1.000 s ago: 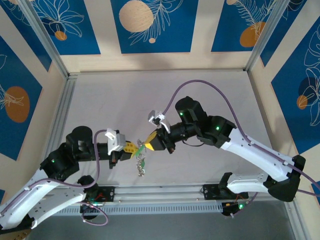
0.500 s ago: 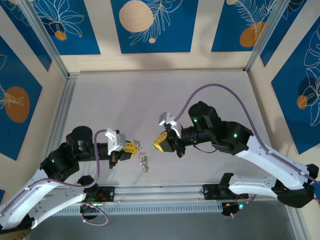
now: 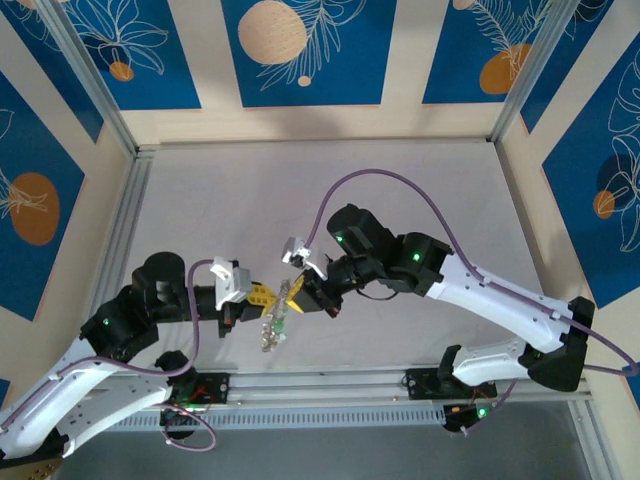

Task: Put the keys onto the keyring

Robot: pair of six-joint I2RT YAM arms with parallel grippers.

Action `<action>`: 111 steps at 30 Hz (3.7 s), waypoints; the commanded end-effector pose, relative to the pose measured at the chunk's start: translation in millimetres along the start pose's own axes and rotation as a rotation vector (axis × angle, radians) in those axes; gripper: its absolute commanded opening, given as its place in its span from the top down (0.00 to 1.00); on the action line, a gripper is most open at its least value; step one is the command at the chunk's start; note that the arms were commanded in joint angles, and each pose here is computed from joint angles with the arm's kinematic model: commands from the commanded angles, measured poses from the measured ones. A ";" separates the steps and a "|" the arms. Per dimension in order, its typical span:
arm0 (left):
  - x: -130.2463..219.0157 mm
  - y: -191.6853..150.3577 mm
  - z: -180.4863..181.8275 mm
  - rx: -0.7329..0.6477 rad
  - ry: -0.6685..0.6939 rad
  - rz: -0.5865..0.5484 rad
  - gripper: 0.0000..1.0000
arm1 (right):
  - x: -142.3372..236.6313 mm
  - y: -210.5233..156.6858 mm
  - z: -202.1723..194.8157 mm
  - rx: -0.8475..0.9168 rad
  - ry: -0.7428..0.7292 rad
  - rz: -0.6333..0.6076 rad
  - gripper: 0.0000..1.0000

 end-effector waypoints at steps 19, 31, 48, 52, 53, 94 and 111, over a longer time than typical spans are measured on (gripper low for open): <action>9.2 22.0 -5.9 -0.071 -0.016 -0.079 1.00 | 15.4 16.3 13.7 0.037 0.069 -0.092 1.00; 11.1 22.3 -6.8 -0.080 -0.011 -0.078 1.00 | 19.3 20.1 5.8 -0.022 0.039 -0.098 1.00; 10.7 24.2 -8.2 -0.087 -0.023 -0.081 1.00 | 21.4 26.7 -1.3 -0.100 0.055 -0.090 1.00; 10.8 24.2 -8.0 -0.086 -0.021 -0.081 1.00 | 19.5 26.9 -4.8 -0.121 0.035 -0.071 1.00; 10.9 24.4 -8.3 -0.087 -0.022 -0.082 1.00 | 18.8 26.6 -6.1 -0.127 0.028 -0.065 1.00; 11.8 24.6 -10.7 -0.096 -0.032 -0.080 1.00 | 5.7 18.4 -38.2 -0.392 -0.034 0.085 1.00; 8.7 25.7 -11.5 -0.116 -0.049 -0.038 1.00 | 6.5 21.2 -28.8 -0.386 0.011 0.104 1.00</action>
Point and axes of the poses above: each hand's point on the last joint's axis, 136 mm out from that joint toward the fingers, its own x axis back along the fingers, its own z axis along the line the jaws close on, y = z × x, the point moved 7 cm from there along x, back along the fingers, and after that the axes turned 4 degrees about -x, right-handed, at the moved point
